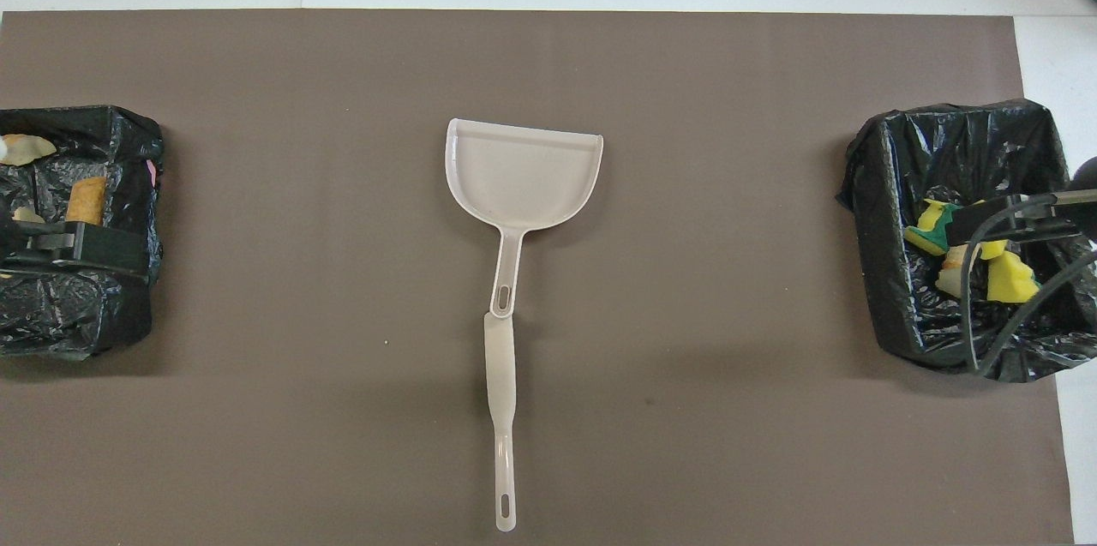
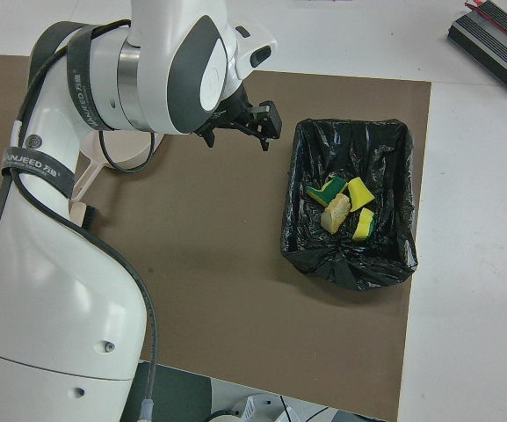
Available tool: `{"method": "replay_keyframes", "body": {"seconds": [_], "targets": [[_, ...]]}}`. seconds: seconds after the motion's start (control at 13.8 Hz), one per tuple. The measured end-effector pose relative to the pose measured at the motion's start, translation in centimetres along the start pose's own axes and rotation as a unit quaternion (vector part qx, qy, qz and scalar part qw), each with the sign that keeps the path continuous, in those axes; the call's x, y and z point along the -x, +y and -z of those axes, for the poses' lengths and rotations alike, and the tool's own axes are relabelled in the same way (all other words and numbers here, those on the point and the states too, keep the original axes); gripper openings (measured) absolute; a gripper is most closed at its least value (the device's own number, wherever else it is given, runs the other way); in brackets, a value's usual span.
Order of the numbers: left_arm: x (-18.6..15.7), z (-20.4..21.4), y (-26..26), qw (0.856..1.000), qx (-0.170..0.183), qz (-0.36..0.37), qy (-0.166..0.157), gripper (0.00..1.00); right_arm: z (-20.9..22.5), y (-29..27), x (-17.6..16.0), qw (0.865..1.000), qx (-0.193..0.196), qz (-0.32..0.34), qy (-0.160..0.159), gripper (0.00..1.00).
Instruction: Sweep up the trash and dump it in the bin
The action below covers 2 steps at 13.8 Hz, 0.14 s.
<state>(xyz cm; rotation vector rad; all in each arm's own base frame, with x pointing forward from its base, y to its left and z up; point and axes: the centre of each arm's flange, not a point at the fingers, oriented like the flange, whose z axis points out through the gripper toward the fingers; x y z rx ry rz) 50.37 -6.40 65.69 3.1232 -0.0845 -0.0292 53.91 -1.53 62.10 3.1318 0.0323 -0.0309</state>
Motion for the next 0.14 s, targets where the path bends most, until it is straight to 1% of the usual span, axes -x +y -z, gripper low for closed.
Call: {"method": "replay_keyframes", "body": {"seconds": [0.14], "targets": [[-0.19,0.11,-0.01,1.000,0.000,0.000,0.008,1.00,0.03,-0.01,0.00,1.000,0.000,0.000,0.000,1.00]]}}
